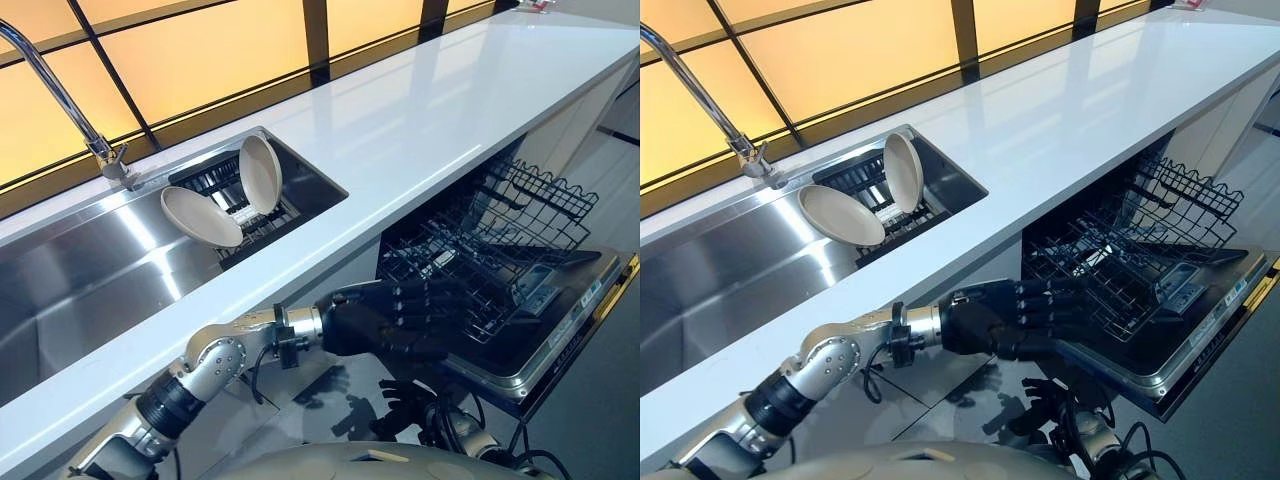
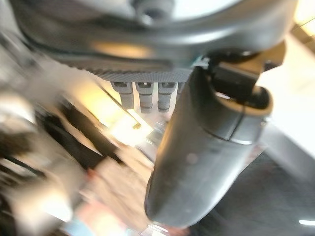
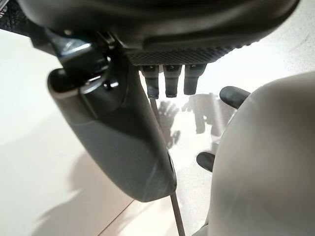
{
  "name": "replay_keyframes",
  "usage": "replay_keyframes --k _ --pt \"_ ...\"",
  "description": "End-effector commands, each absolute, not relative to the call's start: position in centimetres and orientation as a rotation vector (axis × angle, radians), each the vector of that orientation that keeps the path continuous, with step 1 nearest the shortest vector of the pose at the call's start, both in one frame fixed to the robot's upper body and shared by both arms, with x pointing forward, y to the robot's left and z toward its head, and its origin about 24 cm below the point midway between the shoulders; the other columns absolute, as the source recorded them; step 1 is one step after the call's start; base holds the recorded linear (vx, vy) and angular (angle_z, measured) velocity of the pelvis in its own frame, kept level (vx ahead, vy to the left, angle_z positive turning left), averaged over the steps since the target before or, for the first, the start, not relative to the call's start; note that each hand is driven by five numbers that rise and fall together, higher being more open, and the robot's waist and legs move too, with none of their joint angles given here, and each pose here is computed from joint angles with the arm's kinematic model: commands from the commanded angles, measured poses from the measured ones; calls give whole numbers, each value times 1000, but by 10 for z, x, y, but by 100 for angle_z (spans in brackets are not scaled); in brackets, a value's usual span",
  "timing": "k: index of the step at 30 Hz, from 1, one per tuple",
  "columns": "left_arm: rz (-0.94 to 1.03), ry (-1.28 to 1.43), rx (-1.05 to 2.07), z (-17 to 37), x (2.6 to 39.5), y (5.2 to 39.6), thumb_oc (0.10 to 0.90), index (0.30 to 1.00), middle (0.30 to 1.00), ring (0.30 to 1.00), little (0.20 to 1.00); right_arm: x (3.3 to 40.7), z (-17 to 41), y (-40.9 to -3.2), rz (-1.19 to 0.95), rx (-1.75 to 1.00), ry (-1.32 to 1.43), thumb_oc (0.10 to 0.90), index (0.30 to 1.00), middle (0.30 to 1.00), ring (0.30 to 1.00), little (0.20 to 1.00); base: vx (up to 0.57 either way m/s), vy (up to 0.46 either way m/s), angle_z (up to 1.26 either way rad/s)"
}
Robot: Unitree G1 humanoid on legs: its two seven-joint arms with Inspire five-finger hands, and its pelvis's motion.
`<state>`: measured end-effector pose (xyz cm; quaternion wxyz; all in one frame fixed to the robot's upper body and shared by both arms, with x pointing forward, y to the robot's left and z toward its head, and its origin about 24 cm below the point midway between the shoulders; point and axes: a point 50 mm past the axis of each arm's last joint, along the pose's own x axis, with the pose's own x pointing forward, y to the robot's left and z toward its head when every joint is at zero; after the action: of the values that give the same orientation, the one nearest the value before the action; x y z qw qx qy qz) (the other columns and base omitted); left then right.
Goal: Pick up plates and place into dishwasher.
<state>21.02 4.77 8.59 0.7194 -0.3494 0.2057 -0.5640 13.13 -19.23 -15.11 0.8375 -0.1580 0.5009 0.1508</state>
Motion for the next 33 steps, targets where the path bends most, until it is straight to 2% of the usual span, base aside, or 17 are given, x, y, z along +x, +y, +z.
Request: replay_keyframes --k 1,6,12,17,20,24,25,27,29,31,33 --pt "-1219 3 -919 160 230 67 800 900 900 900 900 128 -154 -174 364 -290 1035 800 900 900 900 900 -13 -31 0" --pt "-1049 -197 -851 186 245 96 800 900 900 900 900 127 -155 -171 368 -285 1045 800 900 900 900 900 -12 -29 10" --pt "-825 -447 -788 241 271 137 800 900 900 900 900 126 -156 -168 388 -288 1074 800 900 900 900 900 10 -12 6" --pt "-598 -619 -735 284 291 171 800 900 900 900 900 126 -157 -167 408 -292 1095 800 900 900 900 900 19 -8 6" --pt "-398 -725 -588 317 297 193 800 900 900 900 900 126 -158 -169 413 -296 1111 800 900 900 900 900 20 -2 0" --pt "-76 -844 -331 349 296 216 800 900 900 900 900 125 -159 -172 426 -307 1122 800 900 900 900 900 0 0 0" --pt "62 -897 -170 357 295 228 800 900 900 900 900 125 -159 -172 429 -311 1124 800 900 900 900 900 -33 -2 -1" --pt "186 -933 -46 368 294 239 800 900 900 900 900 125 -159 -172 430 -314 1125 800 900 900 900 900 0 0 0" --pt "468 -990 335 389 291 265 800 900 900 900 900 126 -159 -176 425 -322 1132 800 900 900 900 900 0 0 0" --pt "659 -988 698 407 287 282 800 900 900 900 900 125 -159 -180 414 -322 1134 800 900 900 900 900 25 -13 -2" --pt "753 -1011 1030 427 280 293 800 900 900 900 900 121 -158 -186 409 -333 1139 800 900 900 900 900 0 0 0"
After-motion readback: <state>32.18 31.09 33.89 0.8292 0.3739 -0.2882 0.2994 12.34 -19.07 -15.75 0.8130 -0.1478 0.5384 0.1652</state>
